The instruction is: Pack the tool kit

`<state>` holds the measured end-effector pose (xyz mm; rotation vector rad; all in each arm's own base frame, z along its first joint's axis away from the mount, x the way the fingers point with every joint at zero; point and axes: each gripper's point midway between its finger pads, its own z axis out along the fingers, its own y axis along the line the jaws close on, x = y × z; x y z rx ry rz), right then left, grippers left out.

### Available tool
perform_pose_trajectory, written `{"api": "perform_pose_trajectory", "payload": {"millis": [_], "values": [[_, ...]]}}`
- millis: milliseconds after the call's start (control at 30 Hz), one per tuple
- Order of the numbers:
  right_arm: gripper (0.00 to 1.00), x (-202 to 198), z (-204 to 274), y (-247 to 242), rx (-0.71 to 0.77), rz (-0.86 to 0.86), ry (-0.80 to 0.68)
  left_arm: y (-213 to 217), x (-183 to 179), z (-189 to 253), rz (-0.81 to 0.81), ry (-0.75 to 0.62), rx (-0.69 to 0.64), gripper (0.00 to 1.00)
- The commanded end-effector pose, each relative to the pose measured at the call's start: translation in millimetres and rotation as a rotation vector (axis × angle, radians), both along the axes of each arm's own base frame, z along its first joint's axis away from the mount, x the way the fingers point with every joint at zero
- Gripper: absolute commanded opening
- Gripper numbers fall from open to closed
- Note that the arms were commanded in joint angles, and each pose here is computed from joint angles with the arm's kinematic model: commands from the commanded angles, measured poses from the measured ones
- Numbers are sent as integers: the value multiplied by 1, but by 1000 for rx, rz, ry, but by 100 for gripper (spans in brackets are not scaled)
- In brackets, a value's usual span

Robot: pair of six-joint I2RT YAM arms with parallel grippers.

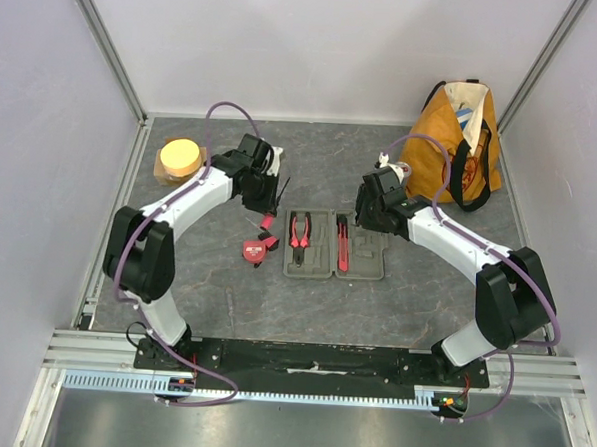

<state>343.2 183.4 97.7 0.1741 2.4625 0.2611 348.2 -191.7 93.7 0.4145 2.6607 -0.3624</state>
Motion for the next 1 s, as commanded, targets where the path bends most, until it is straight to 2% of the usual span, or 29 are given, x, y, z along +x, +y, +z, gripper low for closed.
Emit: {"api": "perform_pose_trajectory", "payload": {"millis": [0, 200, 467, 600, 967], "values": [[55, 6, 16, 4, 40, -3, -46, -47, -15, 47, 79, 34, -272, 2], [55, 1, 15, 3, 57, -16, -42, -97, -47, 45, 226, 188, -385, 2], [55, -12, 10, -4, 60, -24, -37, -130, -76, 7, 321, 257, -299, 2], [55, -17, 8, -7, 57, -23, -35, -133, -79, -6, 378, 287, -273, 2], [55, -23, 2, -6, 80, -19, -27, -154, -71, -29, 382, 356, -259, 2]]}}
